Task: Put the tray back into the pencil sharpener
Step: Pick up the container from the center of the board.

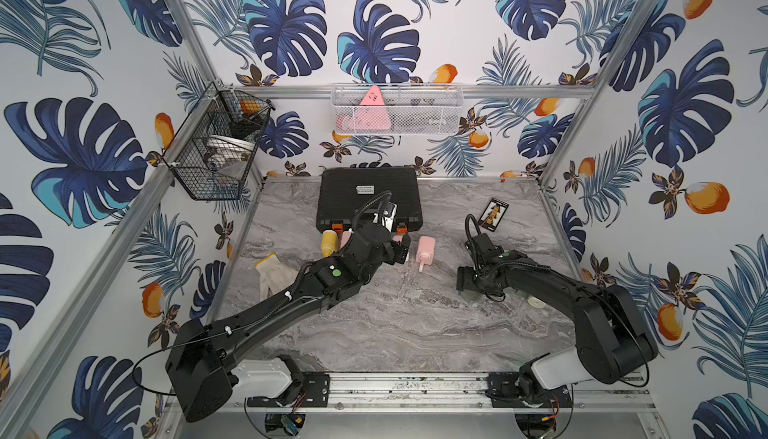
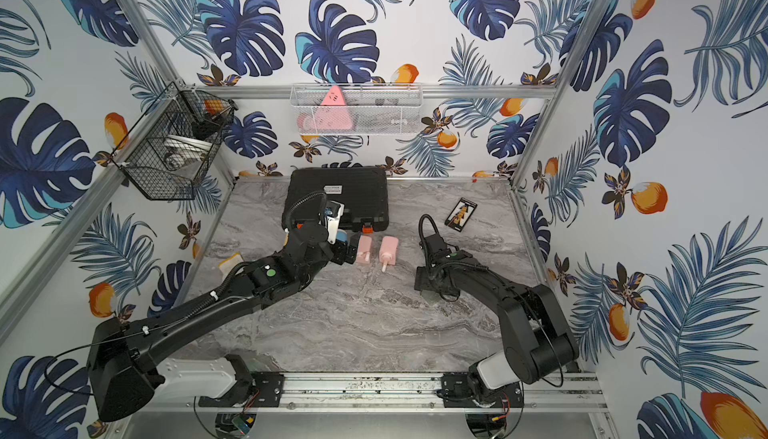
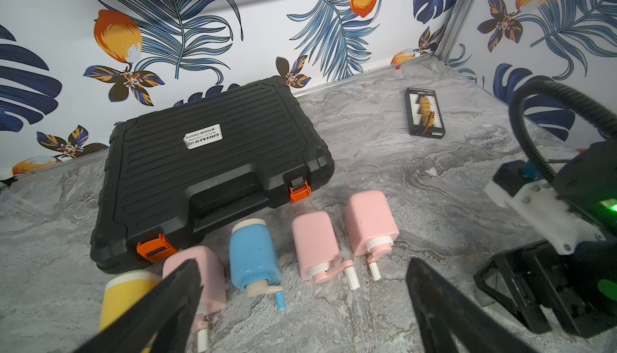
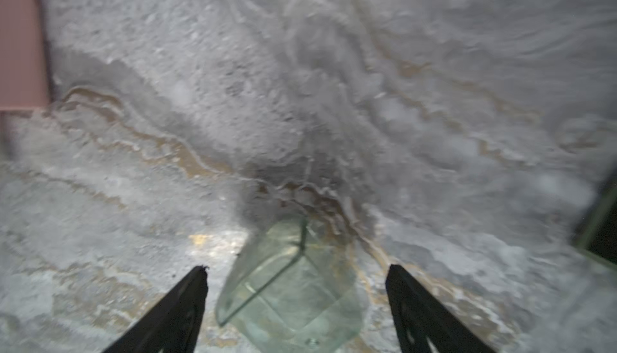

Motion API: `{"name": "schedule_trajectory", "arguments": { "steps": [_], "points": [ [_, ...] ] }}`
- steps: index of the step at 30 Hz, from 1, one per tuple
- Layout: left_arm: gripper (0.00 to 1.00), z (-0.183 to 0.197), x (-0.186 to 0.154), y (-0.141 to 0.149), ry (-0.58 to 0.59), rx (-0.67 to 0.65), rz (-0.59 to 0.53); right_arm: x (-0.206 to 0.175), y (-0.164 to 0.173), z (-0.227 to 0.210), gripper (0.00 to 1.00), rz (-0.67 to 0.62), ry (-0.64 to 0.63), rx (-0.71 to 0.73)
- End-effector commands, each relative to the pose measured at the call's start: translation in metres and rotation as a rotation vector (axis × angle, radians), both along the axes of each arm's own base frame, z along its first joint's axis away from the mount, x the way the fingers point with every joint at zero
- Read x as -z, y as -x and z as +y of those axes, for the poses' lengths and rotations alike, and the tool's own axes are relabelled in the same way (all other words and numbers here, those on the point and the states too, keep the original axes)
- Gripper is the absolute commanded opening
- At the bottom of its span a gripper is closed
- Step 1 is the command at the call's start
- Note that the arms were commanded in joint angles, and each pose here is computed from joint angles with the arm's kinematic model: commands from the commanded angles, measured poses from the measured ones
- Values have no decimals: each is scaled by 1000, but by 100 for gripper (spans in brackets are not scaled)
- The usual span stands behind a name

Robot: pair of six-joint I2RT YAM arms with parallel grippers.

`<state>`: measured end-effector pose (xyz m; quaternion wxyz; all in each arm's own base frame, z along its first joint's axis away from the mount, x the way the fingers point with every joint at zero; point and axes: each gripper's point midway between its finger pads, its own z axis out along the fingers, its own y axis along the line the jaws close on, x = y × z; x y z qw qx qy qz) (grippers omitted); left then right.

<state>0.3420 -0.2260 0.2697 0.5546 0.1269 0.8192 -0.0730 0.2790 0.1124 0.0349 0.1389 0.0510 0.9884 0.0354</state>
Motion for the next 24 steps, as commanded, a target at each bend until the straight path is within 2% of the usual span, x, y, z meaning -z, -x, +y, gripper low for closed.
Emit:
{"name": "schedule_trajectory", "arguments": {
  "steps": [1,5,13,24],
  "points": [
    [99,0,-6,-2,12,-4,-23,1,4,26,83,32,-123,-76],
    [99,0,-6,-3,15,-1,-21,2,17,46,80,48,-138,-138],
    [99,1,-5,-3,14,-4,-19,6,17,31,74,28,2,-96],
    [99,1,-5,-3,15,-5,-20,14,30,45,67,59,42,-145]
  ]
}}
